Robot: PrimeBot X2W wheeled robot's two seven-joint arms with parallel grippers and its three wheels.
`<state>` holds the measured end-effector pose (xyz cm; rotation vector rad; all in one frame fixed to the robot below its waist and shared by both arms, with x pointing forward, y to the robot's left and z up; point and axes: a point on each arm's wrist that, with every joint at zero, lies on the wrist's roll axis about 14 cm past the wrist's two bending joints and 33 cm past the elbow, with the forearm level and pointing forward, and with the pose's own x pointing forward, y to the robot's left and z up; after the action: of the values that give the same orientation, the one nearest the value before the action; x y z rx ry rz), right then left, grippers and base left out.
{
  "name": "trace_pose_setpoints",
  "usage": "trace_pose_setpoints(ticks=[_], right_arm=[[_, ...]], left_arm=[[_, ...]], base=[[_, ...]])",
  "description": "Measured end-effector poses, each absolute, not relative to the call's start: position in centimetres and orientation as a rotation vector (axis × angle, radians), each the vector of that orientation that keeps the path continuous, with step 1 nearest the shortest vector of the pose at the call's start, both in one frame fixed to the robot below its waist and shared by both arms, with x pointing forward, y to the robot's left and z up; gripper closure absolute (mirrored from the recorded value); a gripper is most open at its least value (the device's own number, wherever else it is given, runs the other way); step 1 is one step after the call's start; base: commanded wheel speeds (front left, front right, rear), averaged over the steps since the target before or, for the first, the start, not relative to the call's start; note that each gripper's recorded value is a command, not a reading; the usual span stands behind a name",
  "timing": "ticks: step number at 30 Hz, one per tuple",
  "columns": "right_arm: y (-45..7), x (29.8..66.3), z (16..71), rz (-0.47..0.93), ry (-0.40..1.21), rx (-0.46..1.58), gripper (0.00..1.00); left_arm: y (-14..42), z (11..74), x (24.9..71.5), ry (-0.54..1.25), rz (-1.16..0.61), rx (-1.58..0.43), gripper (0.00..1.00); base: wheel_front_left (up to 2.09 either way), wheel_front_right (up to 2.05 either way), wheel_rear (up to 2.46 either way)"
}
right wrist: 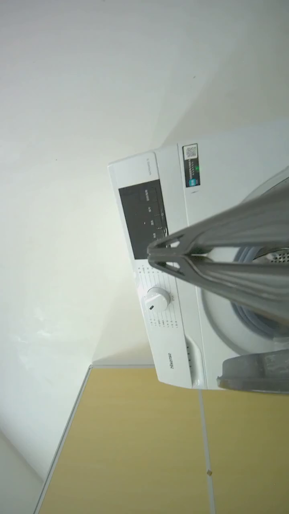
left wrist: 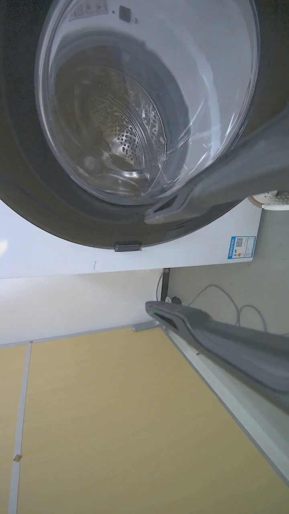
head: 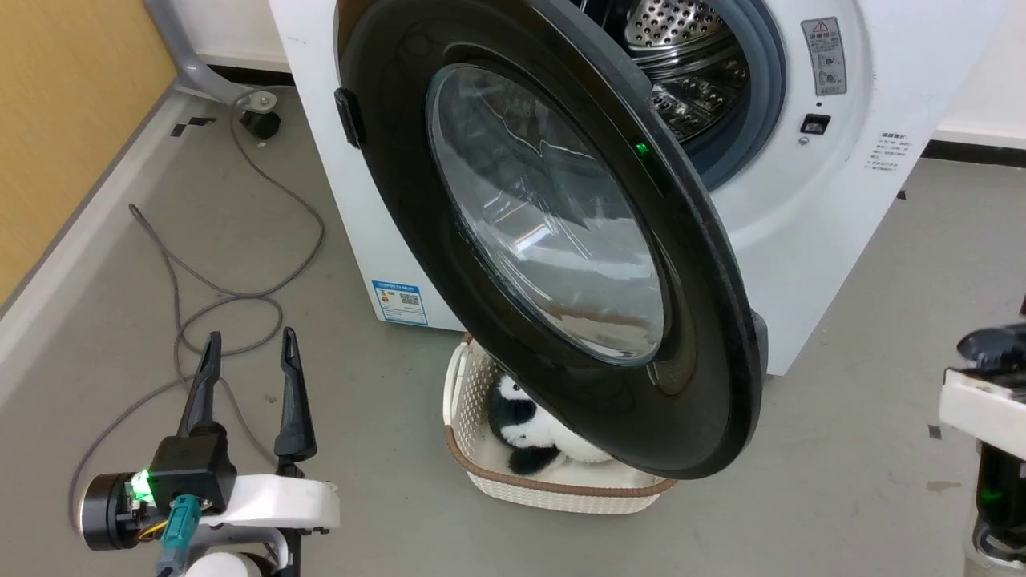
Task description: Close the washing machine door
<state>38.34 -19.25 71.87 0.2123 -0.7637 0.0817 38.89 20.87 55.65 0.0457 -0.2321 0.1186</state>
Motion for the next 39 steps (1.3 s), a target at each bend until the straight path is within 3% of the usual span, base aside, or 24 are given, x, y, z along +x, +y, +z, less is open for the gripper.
trace_pose_setpoints(ticks=[4,8,16,19,29,39], right_arm=[[-16.6,36.3,76.1,0.212,-0.905,0.317,1.0],[-12.8,34.6,77.6,0.367,-0.943,0.391,1.0],[-5.4,32.0,76.5,0.667,-0.86,0.412,1.0],[-2.6,31.5,73.7,0.769,-0.752,0.355,1.0],[-0.5,32.0,63.6,0.812,-0.439,0.181,1.0],[-4.9,35.6,55.6,0.638,-0.204,0.086,1.0]], left_arm=[[21.0,55.6,38.7,-0.229,0.124,0.048,0.0],[21.2,55.6,38.6,-0.229,0.131,0.049,0.0],[21.4,55.4,38.4,-0.223,0.14,0.051,0.0],[21.2,55.1,38.3,-0.217,0.136,0.048,0.0],[20.4,54.9,38.8,-0.21,0.12,0.043,0.0],[18.9,53.4,39.9,-0.17,0.082,0.038,0.0]], base=[[0.0,0.0,0.0],[0.0,0.0,0.0],[0.0,0.0,0.0],[0.0,0.0,0.0],[0.0,0.0,0.0],[0.0,0.0,0.0]])
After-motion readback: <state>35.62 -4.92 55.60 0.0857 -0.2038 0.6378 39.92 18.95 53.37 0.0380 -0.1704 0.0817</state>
